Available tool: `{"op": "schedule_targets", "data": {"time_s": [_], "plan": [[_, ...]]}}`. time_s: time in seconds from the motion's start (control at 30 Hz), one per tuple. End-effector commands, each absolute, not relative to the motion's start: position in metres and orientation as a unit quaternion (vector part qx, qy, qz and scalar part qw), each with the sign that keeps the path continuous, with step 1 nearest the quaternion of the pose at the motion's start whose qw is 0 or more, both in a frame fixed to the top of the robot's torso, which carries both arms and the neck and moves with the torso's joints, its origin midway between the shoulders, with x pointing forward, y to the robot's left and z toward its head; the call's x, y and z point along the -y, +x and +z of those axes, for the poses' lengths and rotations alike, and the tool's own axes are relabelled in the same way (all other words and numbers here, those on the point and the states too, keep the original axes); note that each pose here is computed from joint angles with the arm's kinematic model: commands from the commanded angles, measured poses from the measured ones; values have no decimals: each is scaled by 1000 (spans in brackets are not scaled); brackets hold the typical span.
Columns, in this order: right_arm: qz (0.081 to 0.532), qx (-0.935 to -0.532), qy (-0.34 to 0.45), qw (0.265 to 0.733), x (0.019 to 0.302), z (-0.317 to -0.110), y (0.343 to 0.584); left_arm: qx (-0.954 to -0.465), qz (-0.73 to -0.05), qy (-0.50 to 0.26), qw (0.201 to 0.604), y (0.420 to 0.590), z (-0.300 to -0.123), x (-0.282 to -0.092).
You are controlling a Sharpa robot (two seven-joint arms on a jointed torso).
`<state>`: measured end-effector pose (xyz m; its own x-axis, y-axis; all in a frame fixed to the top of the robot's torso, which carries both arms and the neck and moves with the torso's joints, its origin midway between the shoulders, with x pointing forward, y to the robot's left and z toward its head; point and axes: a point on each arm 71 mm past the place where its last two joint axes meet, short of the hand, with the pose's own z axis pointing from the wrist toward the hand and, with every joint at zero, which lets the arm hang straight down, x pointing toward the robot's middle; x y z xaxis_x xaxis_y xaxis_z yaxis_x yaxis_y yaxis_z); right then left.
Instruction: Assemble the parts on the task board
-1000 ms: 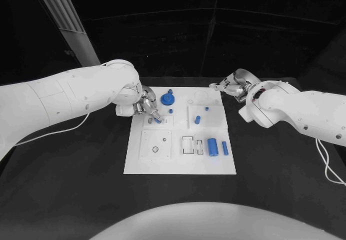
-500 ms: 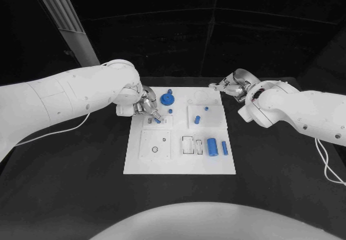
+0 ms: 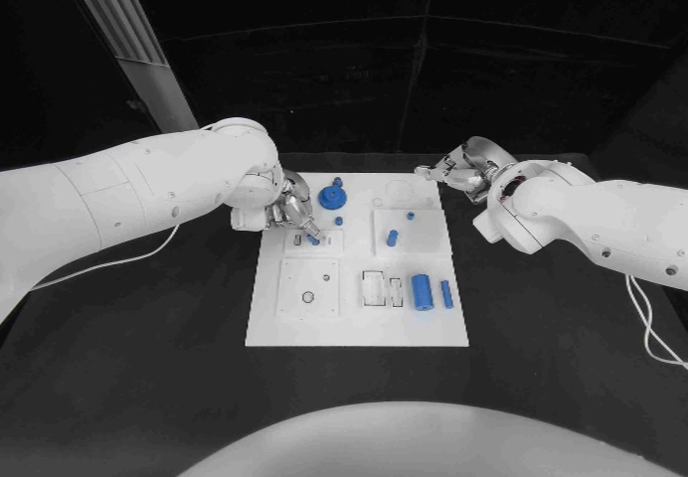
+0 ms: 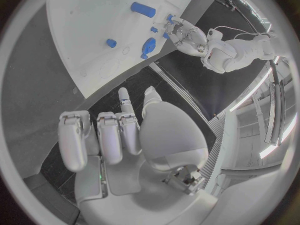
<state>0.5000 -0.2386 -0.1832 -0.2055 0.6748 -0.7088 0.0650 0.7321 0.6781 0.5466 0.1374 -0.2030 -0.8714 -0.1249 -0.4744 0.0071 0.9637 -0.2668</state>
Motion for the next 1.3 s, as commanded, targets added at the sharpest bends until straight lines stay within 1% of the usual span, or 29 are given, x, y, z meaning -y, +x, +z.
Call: {"op": "schedule_targets", "data": {"time_s": [0.03, 1.3], "plan": [[266, -731, 251, 576, 238, -182, 500, -961, -119, -27, 247, 545, -206, -138], [266, -731, 251, 576, 238, -182, 500, -963, -110, -20, 247, 544, -208, -138]]}}
